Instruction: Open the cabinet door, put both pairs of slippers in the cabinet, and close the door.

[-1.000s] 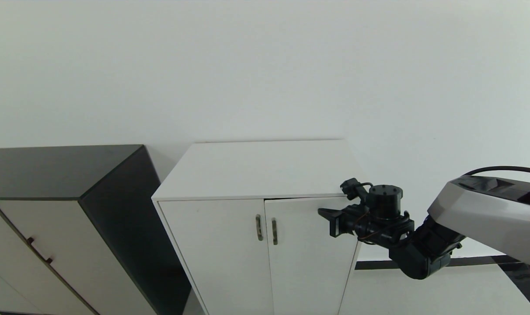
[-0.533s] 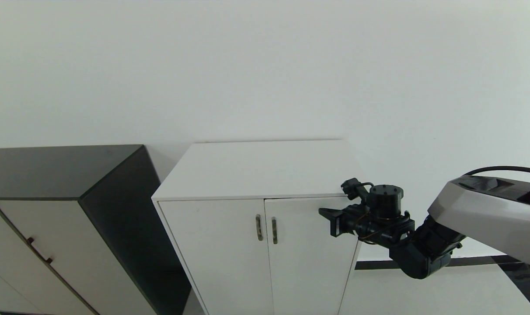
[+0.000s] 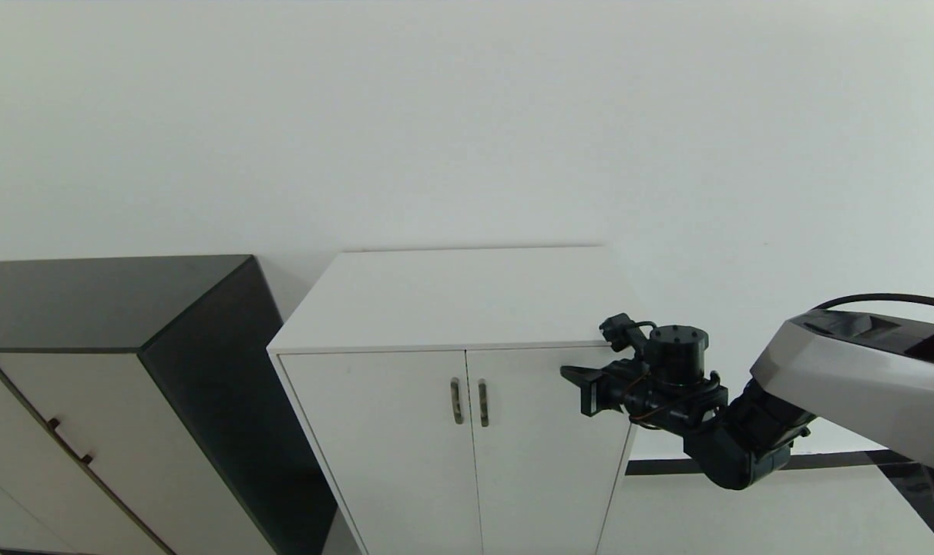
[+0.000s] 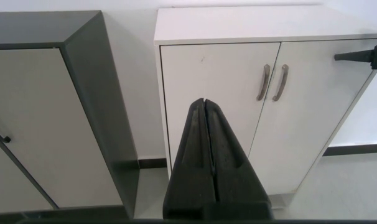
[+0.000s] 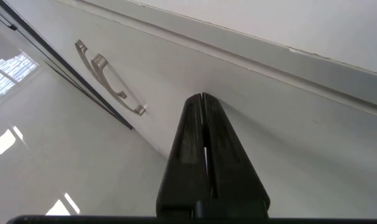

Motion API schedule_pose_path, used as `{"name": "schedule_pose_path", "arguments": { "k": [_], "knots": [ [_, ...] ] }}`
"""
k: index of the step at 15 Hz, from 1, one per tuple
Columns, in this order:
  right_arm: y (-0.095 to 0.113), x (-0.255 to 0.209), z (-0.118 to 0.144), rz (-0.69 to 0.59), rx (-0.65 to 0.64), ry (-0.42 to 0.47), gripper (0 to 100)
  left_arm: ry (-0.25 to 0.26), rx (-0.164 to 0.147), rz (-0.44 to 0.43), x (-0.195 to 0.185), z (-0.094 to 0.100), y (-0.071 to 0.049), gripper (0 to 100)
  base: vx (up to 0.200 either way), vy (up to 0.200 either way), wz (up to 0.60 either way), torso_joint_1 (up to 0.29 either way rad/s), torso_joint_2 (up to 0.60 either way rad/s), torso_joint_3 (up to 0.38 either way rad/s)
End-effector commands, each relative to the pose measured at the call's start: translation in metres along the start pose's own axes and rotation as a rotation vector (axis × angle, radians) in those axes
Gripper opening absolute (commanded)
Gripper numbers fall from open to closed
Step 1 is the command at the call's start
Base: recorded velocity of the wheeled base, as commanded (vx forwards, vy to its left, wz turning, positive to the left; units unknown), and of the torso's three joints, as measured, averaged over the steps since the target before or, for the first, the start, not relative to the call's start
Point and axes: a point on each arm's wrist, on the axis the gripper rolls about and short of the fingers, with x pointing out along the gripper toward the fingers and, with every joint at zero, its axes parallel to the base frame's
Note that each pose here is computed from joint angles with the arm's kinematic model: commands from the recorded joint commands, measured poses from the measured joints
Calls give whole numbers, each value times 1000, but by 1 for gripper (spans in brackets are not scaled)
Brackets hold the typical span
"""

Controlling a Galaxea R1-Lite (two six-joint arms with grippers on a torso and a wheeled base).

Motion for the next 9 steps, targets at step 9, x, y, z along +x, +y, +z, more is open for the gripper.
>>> {"name": "schedule_pose_path", "arguments": {
  "k": [9],
  "knots": [
    [-2, 2, 0, -4, 1, -2, 0, 1, 0, 0, 0, 0, 0, 0, 0, 0, 0, 0, 0, 0]
  ]
}}
